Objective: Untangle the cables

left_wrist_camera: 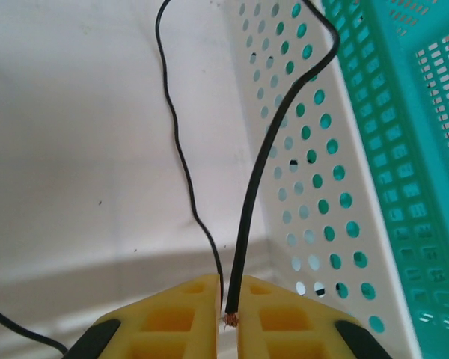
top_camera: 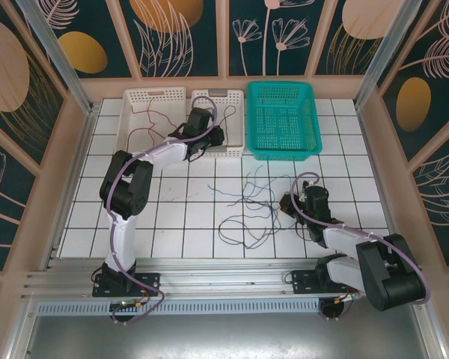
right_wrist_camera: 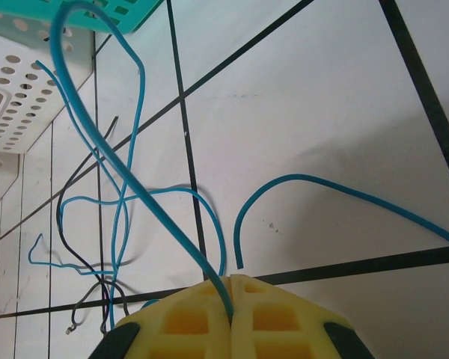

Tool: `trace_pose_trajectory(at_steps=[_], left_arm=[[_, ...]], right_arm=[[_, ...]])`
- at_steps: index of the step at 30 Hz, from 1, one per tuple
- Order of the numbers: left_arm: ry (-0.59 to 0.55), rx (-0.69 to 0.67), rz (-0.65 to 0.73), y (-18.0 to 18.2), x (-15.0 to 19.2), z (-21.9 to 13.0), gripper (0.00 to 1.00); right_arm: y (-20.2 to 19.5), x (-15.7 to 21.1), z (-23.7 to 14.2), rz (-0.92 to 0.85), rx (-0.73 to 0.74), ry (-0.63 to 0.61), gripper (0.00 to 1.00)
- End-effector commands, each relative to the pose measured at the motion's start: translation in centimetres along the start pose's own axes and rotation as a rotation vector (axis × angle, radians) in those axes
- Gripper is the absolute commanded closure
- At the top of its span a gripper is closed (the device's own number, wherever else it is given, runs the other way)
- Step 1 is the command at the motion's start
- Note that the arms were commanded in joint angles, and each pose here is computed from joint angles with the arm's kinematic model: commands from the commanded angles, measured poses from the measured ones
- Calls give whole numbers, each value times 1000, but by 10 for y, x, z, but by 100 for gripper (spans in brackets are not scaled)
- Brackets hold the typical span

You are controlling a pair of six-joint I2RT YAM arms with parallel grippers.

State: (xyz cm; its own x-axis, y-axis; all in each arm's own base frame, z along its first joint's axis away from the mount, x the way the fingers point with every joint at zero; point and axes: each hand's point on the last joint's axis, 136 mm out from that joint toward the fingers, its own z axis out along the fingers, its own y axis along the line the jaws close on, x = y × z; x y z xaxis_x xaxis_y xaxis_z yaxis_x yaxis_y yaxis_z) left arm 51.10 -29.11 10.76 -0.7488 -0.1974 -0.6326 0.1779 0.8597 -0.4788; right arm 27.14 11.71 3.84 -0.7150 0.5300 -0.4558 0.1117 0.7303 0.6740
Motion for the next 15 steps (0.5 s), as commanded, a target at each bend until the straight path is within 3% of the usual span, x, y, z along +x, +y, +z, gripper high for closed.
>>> trace_pose_trajectory(at_steps=[1,11,15], left_arm=[[-56,2,15,-11,-30,-15,87],[-98,-3,15,-17,-46,-35,75],[-109,-5,15,-21,-51,-43,74]], right_arm=[[9,-7,0,-20,-36,-19,100],[11,-7,0,-25,-41,-18,100],[12,-7,-1,-27,-45,-17,100]])
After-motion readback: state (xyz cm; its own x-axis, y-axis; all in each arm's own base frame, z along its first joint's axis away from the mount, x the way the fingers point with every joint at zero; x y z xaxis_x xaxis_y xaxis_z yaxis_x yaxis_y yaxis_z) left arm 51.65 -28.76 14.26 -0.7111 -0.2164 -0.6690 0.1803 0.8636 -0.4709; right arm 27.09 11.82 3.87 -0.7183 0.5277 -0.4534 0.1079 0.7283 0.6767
